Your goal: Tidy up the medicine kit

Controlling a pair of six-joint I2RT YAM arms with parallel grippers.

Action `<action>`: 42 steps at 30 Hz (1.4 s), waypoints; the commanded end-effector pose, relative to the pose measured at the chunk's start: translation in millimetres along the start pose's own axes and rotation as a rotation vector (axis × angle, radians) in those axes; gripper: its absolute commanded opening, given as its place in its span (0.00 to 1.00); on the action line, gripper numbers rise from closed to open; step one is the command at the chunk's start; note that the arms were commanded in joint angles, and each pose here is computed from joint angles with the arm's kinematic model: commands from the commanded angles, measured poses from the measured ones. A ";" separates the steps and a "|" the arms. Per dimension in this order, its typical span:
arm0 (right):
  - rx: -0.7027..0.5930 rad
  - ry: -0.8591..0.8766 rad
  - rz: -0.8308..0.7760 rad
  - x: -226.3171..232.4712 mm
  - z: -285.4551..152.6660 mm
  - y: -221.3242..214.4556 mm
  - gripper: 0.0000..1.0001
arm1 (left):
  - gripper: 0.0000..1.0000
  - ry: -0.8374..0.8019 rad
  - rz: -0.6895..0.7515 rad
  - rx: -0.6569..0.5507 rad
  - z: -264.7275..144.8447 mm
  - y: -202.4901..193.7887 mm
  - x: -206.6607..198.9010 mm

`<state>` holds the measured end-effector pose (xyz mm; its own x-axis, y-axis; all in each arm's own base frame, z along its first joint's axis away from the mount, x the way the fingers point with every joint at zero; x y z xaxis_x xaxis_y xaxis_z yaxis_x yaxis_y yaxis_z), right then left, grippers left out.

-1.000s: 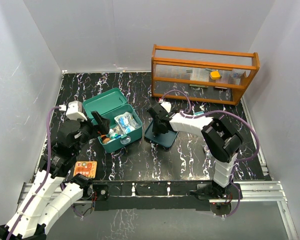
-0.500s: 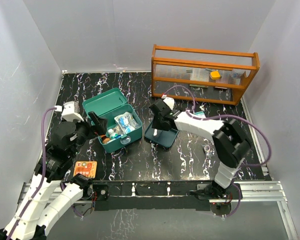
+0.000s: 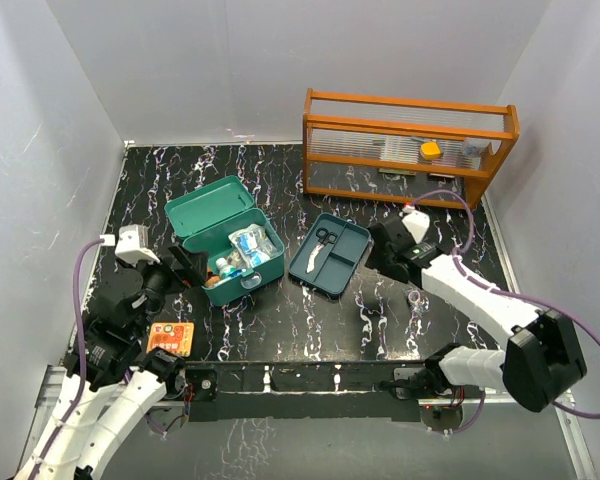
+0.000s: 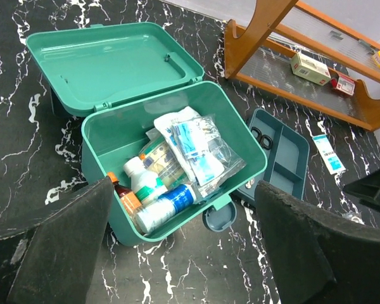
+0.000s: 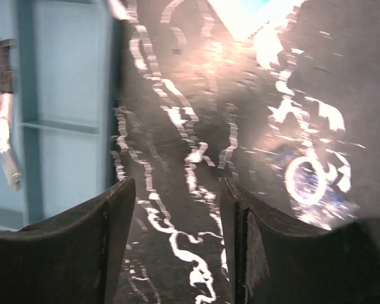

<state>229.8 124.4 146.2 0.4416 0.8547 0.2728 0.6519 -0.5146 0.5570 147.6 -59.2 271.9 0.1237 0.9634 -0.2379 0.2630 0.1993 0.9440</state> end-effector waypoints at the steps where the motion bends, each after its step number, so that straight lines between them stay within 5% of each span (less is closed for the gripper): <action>1: -0.070 -0.125 0.079 -40.0 -8.0 9.8 0.57 | 0.93 -0.001 -0.012 0.003 -4.2 -8.8 3.3; 10: -0.201 -0.298 0.125 -73.3 -11.4 30.5 0.77 | 0.99 0.015 -0.034 -0.087 -18.5 -13.4 14.5; 14: -0.144 -0.355 0.122 -86.7 6.4 32.3 0.80 | 0.99 -0.013 -0.033 -0.110 -21.7 -14.0 13.4; 19: 0.036 -0.184 0.076 -75.4 29.5 17.8 0.78 | 0.99 0.003 -0.041 -0.104 -20.8 -15.7 15.1; 28: 0.144 -0.244 0.090 -85.4 38.9 -5.1 0.74 | 0.99 0.010 -0.026 -0.043 -14.0 -19.0 12.5; 35: 0.321 -0.014 0.075 -59.3 35.2 -23.2 0.66 | 0.99 0.029 -0.031 -0.021 -8.9 -22.9 13.2; 42: 0.210 -0.128 0.088 -73.7 31.6 -11.3 0.68 | 0.99 0.040 -0.026 0.002 -5.8 -24.7 13.2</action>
<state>197.3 73.7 80.8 0.5420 0.8161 0.2005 0.7758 -0.5776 0.2541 135.0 -52.0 245.2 0.1012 0.9608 -0.2583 0.2643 0.2243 0.9380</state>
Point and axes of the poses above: each gripper's point midway between its finger pads, its own z axis out along the fingers, its own x axis along the line the jaws close on, y = z × x, the point moved 6 cm from there along -z, back along the fingers, and after that the axes turned 9 degrees about z, right-handed, at the moved point
